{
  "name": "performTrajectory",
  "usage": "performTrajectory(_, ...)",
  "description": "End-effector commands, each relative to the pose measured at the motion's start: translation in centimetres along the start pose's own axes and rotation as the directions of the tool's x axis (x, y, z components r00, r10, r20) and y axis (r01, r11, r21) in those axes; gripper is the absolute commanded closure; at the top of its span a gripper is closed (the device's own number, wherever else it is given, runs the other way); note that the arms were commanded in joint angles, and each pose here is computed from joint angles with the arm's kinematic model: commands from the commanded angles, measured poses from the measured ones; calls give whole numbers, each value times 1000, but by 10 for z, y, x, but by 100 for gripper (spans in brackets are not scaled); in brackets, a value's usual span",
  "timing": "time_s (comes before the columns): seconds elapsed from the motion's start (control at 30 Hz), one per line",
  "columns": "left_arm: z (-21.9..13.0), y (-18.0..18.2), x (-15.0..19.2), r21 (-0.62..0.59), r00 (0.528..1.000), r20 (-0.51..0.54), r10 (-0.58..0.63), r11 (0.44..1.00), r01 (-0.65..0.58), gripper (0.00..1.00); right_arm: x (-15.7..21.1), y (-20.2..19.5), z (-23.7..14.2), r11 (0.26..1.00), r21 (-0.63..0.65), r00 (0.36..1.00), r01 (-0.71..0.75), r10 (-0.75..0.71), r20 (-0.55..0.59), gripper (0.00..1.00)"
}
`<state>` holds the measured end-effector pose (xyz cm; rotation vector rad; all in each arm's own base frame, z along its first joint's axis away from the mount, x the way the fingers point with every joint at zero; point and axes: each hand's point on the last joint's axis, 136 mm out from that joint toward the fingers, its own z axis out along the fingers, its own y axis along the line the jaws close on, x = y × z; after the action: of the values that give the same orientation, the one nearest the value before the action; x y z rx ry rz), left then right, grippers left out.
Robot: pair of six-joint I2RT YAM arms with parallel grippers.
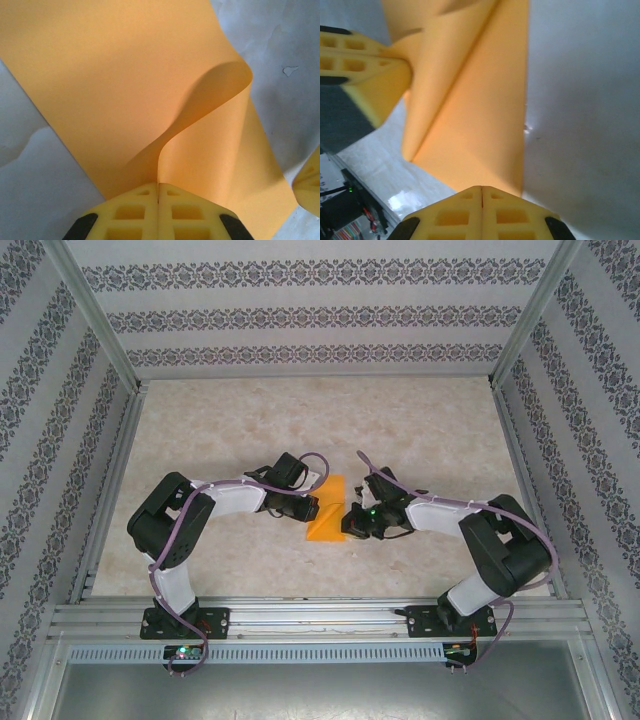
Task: Fold a paper plane with a square sheet of paper (fold left side to right side)
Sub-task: Fold the triangle a second time at the center of the table.
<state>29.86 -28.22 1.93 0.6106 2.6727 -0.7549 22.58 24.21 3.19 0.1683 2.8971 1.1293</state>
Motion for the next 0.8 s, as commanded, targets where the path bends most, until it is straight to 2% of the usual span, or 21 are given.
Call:
performTrajectory(0.0, 12, 19, 28, -38, 996, -81, -28, 999, 25, 100, -14, 23, -5, 997, -83, 999, 9, -6, 43, 100)
performTrajectory(0.17, 13, 20, 31, -39, 996, -87, -32, 999, 29, 100, -27, 39, 4, 987, -163, 997, 0, 13, 82, 100)
performTrajectory(0.77, 14, 18, 34, -38, 995, -92, -28, 999, 24, 100, -43, 45, 34, 990, -137, 996, 18, -6, 86, 100)
